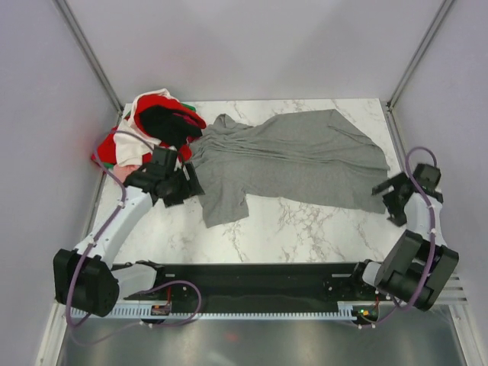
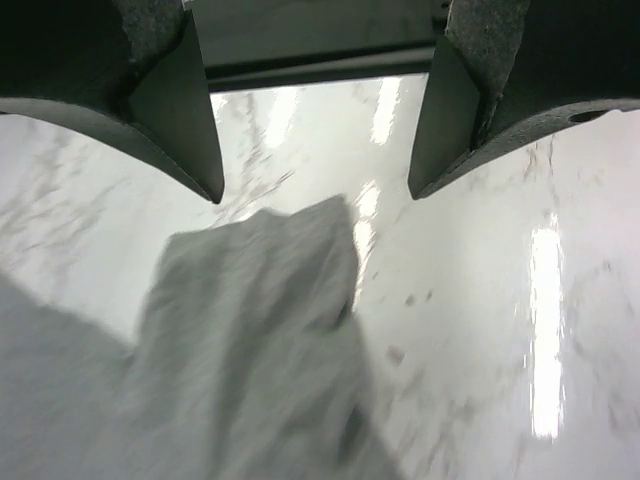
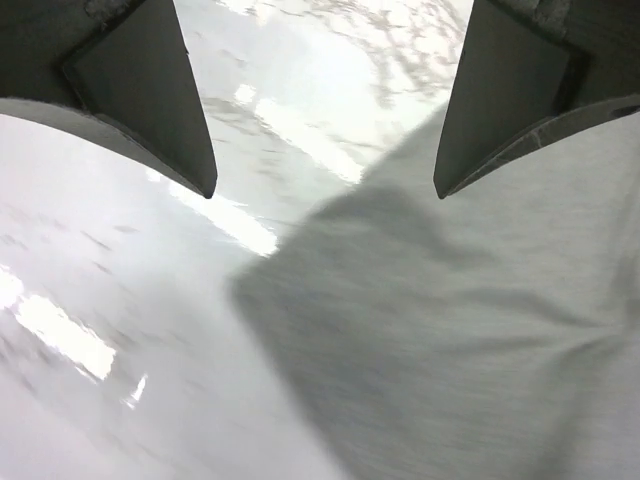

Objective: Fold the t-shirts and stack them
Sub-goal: Fold the tshirt

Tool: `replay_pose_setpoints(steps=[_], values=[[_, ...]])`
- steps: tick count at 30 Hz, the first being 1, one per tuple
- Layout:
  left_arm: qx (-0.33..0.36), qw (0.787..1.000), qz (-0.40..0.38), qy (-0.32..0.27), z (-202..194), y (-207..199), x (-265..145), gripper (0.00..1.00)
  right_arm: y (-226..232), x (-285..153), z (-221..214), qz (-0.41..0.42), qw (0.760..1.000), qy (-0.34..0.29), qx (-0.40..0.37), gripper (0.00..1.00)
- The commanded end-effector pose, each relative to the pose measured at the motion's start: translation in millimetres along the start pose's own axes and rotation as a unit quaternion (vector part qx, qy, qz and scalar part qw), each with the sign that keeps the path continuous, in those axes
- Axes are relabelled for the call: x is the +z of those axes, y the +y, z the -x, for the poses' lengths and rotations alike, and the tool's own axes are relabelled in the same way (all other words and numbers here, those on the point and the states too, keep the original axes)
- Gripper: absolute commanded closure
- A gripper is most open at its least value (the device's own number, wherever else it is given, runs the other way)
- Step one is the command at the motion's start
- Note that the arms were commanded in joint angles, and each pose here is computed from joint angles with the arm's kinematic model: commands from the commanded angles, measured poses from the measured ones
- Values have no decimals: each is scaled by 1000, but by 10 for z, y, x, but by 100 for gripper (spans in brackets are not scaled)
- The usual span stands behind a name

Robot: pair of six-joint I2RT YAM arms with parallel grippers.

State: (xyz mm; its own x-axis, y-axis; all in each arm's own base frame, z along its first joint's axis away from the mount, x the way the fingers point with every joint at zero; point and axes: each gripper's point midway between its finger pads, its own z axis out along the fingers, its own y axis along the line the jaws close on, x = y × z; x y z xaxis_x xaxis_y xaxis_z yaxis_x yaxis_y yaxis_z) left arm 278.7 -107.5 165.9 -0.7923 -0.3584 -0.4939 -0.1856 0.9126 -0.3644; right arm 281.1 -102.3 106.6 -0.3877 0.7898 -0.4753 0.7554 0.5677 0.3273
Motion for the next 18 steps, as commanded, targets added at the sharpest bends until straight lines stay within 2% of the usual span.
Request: replay_pose_setpoints(steps=[1, 3, 7, 11, 14, 17, 18], values=[[-36, 999, -25, 16, -304, 64, 233, 18, -344, 144, -400, 33, 991, 82, 99, 2], [-46, 998, -20, 41, -514, 159, 360, 19, -436, 178, -376, 25, 991, 82, 100, 2], [-63, 996, -25, 50, -660, 212, 577, 20, -484, 181, -293, 9, 993, 66, 94, 2], [-78, 994, -23, 67, -819, 275, 790, 20, -698, 210, -221, -50, 995, 42, 80, 2], [-78, 993, -19, 92, -986, 270, 959, 21, -736, 289, -271, -61, 993, 51, 82, 2], [-59, 991, -14, 118, -1138, 179, 1077, 29, -723, 357, -309, -68, 993, 60, 81, 3], [-53, 992, -12, 116, -1129, 131, 1106, 34, -738, 370, -301, -73, 992, 57, 79, 3]])
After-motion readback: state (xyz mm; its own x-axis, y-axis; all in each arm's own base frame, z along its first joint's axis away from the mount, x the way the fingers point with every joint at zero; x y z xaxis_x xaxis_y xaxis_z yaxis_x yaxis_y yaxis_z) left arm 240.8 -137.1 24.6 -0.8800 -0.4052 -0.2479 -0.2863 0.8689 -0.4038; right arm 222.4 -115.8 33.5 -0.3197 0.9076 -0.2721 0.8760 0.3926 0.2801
